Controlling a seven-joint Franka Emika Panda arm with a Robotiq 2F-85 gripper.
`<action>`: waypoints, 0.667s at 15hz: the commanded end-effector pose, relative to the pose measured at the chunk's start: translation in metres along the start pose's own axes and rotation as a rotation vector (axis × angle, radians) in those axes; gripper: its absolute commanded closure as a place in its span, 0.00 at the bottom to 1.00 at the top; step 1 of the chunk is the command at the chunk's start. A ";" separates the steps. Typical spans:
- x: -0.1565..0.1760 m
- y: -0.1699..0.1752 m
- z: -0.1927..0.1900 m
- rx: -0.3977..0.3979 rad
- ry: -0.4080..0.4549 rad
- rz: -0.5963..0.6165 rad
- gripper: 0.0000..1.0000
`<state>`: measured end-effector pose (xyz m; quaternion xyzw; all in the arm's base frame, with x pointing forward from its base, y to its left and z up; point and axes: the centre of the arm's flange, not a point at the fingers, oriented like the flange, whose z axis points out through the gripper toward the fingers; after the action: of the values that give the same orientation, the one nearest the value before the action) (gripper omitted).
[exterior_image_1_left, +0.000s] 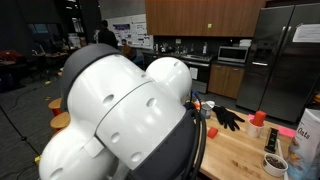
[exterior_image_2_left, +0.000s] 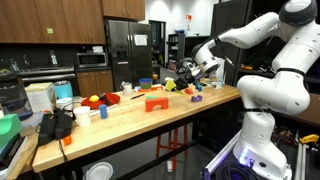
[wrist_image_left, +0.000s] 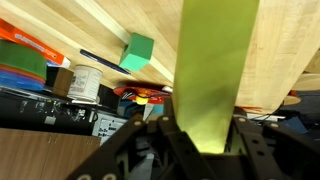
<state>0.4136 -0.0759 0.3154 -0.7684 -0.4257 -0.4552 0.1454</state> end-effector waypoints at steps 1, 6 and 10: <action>0.000 0.017 0.010 0.029 -0.016 -0.022 0.84; 0.004 0.019 0.020 0.057 -0.014 -0.046 0.84; 0.011 0.016 0.031 0.099 -0.039 -0.085 0.84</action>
<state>0.4333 -0.0655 0.3110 -0.7528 -0.4614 -0.4426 0.1565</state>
